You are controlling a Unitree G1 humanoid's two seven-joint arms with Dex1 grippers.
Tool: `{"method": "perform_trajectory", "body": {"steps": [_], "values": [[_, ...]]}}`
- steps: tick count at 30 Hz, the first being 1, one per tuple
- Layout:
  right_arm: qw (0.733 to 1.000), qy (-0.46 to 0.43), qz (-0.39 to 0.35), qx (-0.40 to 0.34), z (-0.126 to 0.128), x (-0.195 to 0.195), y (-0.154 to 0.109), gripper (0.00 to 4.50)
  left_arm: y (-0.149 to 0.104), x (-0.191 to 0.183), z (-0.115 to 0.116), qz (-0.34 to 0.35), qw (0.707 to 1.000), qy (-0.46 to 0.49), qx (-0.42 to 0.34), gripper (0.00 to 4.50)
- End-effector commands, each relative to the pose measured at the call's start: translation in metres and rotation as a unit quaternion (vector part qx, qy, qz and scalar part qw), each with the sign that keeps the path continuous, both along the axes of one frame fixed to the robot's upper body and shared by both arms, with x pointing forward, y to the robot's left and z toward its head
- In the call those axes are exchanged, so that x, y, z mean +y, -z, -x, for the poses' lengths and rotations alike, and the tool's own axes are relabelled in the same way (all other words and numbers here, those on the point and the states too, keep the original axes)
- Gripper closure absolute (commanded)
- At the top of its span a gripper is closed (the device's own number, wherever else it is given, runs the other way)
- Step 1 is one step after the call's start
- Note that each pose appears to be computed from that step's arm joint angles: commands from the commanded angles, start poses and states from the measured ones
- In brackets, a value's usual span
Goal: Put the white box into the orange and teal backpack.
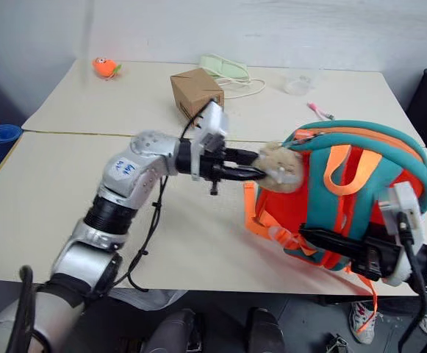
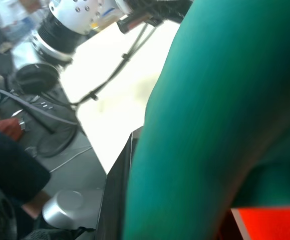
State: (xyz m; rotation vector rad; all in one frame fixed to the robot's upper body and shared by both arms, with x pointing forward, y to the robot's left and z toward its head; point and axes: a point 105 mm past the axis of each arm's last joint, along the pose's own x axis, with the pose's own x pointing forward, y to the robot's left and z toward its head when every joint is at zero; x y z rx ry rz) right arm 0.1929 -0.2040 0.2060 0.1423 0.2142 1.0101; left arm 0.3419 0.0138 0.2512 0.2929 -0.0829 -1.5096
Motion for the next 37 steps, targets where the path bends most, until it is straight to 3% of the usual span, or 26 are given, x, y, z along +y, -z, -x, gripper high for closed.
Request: {"method": "perform_trajectory", "body": {"steps": [1, 3, 7, 11, 16, 17, 22, 27, 30, 31, 34, 37], "values": [[1.000, 0.014, -0.011, -0.010, 0.006, -0.010, -0.006, 4.50, -0.024, 0.039, -0.017, 0.004, 0.999, -0.037, -0.036, 4.15], [1.000, 0.015, -0.012, -0.002, 0.010, -0.011, -0.002, 4.50, -0.014, 0.049, -0.018, -0.043, 0.997, -0.031, -0.049, 4.41], [1.000, 0.021, -0.018, -0.003, 0.008, -0.012, 0.002, 4.50, 0.032, 0.034, -0.011, -0.132, 0.987, 0.008, -0.093, 4.41], [0.999, 0.028, -0.018, -0.027, -0.002, -0.010, -0.001, 4.50, 0.075, -0.014, -0.002, -0.147, 0.981, 0.027, -0.126, 4.41], [0.999, 0.029, -0.007, -0.034, -0.010, -0.008, 0.001, 4.50, 0.088, -0.046, -0.003, -0.121, 0.984, -0.003, -0.134, 4.41], [0.999, 0.033, 0.000, -0.033, -0.012, -0.009, 0.002, 4.50, 0.087, -0.044, -0.005, -0.116, 0.985, -0.009, -0.127, 4.41], [0.996, 0.059, 0.061, -0.010, -0.010, -0.046, 0.001, 2.86, 0.071, 0.013, -0.006, -0.085, 0.996, -0.016, -0.026, 2.76], [0.989, 0.116, 0.091, 0.000, 0.010, -0.118, -0.033, 1.08, 0.041, 0.096, 0.006, -0.060, 0.996, -0.026, 0.067, 1.17], [0.980, 0.170, 0.098, 0.008, 0.030, -0.165, -0.053, 0.07, 0.004, 0.147, 0.011, -0.032, 0.993, -0.063, 0.094, 0.31], [0.977, 0.186, 0.103, 0.006, 0.034, -0.175, -0.057, 0.00, -0.008, 0.158, 0.013, -0.022, 0.992, -0.072, 0.097, 0.02], [0.965, 0.236, 0.112, -0.015, 0.041, -0.202, -0.067, 0.00, -0.037, 0.181, 0.021, -0.007, 0.993, -0.094, 0.076, 0.02], [0.963, 0.248, 0.099, -0.025, 0.037, -0.204, -0.057, 0.00, -0.045, 0.176, 0.024, 0.016, 0.994, -0.091, 0.054, 0.02]]}}
